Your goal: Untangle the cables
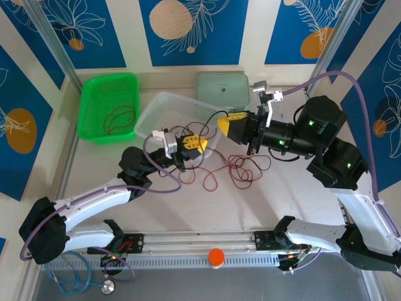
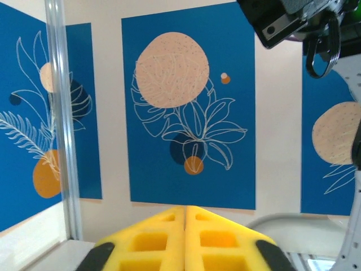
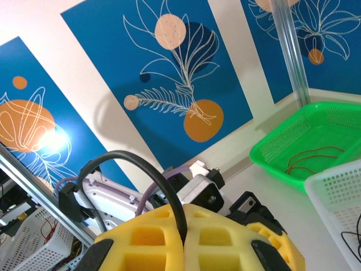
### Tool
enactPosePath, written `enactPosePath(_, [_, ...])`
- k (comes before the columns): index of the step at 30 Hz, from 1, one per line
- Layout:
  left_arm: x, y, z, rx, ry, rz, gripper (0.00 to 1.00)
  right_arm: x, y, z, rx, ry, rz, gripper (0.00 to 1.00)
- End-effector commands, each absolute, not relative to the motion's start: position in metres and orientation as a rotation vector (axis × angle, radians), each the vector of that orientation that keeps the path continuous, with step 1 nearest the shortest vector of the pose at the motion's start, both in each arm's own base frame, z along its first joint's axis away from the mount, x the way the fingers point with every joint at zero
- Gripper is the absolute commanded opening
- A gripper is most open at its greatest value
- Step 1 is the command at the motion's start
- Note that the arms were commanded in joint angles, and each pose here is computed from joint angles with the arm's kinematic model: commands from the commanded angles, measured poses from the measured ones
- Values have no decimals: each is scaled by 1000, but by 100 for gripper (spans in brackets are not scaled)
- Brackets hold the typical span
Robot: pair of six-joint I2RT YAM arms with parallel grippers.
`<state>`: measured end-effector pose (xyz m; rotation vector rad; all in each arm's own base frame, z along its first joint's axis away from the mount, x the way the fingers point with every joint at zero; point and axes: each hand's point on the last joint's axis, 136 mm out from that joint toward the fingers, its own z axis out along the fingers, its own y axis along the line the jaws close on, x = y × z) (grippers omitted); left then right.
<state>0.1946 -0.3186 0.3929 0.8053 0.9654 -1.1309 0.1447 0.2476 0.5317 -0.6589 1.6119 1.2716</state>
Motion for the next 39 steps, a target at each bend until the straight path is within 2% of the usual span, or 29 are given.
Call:
enactPosePath(1, [197,-308,407,755,930,-1099,0,136,236,548,-643,1539,1282,0])
enactPosePath(8, [226,-294,349,746,1278,-870,0,133,201,568,-573,1469,1121,0])
enactPosePath(13, [248,-258,313,676,1488,-605,0,153,177,567,-488,1491,917,0])
enactPosePath(23, [277,-203,302,602,1669,-265,0,229,129,527,-244,1643,399,0])
enactPosePath(34, [328,-171,307,518,1741,-88,0,298,79,454,-71,1853,70,0])
enactPosePath(39, [354,-159,304,497,1771,-64,0,322,63,425,-28,1920,13,0])
